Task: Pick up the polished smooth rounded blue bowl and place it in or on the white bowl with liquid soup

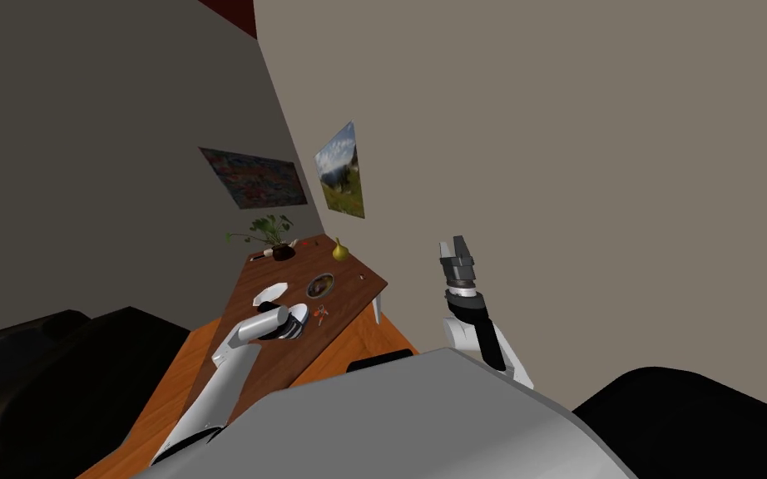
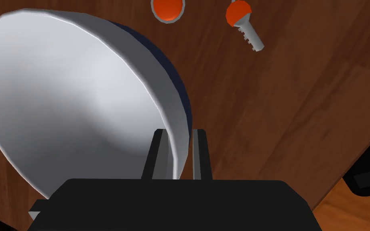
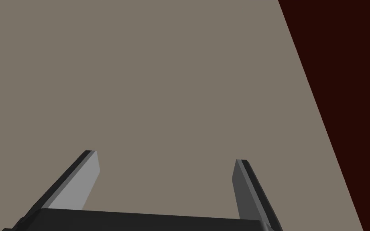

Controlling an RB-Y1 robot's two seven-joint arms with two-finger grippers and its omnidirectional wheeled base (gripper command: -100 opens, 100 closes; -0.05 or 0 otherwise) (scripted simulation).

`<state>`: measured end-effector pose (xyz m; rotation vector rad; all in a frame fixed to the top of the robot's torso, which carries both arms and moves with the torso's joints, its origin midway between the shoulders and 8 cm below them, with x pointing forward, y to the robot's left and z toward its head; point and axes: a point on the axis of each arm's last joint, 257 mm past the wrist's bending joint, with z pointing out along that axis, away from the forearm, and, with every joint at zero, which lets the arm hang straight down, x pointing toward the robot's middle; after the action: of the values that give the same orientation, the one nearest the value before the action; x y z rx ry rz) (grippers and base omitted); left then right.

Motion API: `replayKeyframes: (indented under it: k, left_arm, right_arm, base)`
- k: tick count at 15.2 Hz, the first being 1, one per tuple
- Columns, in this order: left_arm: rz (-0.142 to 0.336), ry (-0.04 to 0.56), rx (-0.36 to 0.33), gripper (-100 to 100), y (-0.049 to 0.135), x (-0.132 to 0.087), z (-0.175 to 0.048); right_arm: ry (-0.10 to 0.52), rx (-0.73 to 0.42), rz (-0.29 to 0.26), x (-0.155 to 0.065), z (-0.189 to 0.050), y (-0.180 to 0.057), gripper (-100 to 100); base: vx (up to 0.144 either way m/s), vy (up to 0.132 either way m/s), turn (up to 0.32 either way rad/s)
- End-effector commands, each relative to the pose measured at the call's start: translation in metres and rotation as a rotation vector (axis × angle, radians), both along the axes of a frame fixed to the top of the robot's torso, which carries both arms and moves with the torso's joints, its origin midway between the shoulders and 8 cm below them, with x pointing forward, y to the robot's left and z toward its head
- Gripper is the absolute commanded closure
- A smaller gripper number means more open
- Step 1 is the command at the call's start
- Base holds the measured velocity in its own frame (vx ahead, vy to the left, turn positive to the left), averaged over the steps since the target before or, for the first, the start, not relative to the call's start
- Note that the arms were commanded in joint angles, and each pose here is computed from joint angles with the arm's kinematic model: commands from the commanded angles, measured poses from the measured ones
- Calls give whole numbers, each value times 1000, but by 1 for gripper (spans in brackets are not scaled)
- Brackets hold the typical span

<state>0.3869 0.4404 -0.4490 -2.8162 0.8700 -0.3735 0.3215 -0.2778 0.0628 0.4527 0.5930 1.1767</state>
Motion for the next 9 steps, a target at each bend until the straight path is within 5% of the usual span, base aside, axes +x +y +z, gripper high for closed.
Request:
replayKeyframes:
  k: [1, 3, 9]
  left_arm:
    - [1, 2, -4, 100, -1, 2, 8]
    - [-1, 0, -4, 100, -2, 2, 7]
    - [87, -18, 23, 100, 35, 31, 47]
  right_arm:
    - [0, 0, 0, 0, 0, 0, 0]
    - [0, 0, 0, 0, 0, 0, 0]
    - [0, 0, 0, 0, 0, 0, 0]
  base:
    - [-43, -21, -39]
    - [-36, -13, -14]
    - [-58, 44, -162]
